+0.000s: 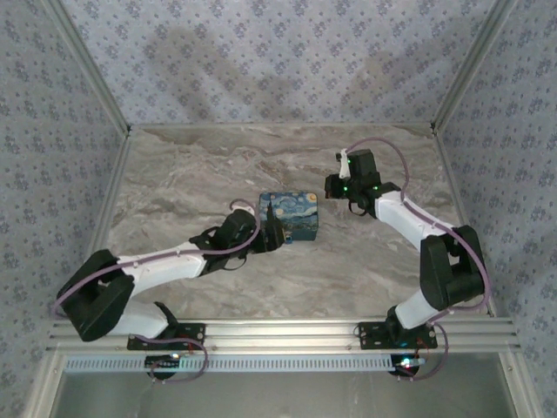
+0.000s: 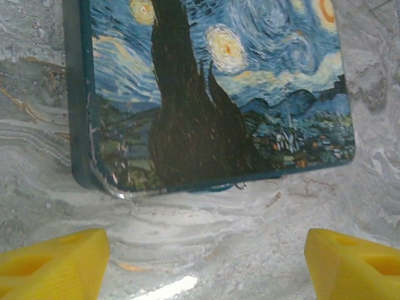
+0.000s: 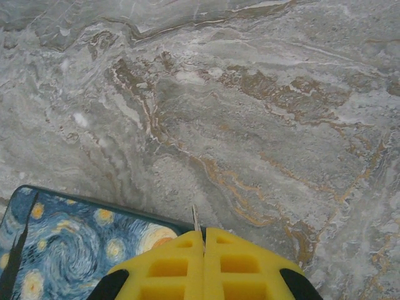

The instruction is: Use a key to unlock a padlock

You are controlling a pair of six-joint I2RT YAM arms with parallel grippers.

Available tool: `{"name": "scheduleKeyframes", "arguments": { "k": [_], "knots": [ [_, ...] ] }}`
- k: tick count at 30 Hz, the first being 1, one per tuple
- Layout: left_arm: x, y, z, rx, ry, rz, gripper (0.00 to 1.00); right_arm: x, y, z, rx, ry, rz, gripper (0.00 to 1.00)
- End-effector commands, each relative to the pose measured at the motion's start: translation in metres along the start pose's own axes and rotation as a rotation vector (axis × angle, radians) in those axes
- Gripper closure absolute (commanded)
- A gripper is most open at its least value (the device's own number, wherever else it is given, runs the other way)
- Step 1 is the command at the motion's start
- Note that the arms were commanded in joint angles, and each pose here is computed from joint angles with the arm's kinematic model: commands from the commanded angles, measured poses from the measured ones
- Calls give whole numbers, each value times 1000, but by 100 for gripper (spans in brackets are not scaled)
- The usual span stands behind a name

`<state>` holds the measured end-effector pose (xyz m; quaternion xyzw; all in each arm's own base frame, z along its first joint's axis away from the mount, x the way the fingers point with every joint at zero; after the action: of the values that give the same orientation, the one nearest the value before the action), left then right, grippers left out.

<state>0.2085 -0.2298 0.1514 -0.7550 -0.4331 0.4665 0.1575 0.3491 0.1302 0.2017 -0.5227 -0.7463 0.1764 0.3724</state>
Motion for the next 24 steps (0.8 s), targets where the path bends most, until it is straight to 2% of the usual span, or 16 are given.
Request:
{"name": "scheduleKeyframes", "arguments": {
  "k": [1, 11, 17, 18, 20, 24],
  "knots": [
    [-16, 4, -24, -46, 22, 75, 18, 0, 4, -11, -11, -31, 42, 100],
    [-5, 23, -60, -73, -28, 77, 19, 3, 29, -18, 36, -79, 90, 100],
    [-6, 22, -60, -57, -23, 76, 19, 9, 38, -23, 48, -125, 117, 100],
    [-5, 19, -57, -59, -25, 77, 18, 8, 40, -22, 57, -133, 124, 100],
    [-3, 13, -50, -60, -31, 84, 1, 7, 43, -18, 69, -143, 133, 100],
    [-1, 0, -34, -61, -12, 95, 0, 5, 48, -12, 89, -152, 147, 100]
  ]
}}
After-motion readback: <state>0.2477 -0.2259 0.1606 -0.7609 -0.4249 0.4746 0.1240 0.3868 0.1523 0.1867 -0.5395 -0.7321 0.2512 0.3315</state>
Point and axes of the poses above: each hand's point on the last joint's axis, 136 mm out from that joint toward the fingers, its own y axis out along the fingers, its own x axis along the line the jaws close on, z = x × y, the point moved 9 cm from there along -y, back along the fingers, and after that the axes turned 3 degrees about y, right-handed, at the moved point
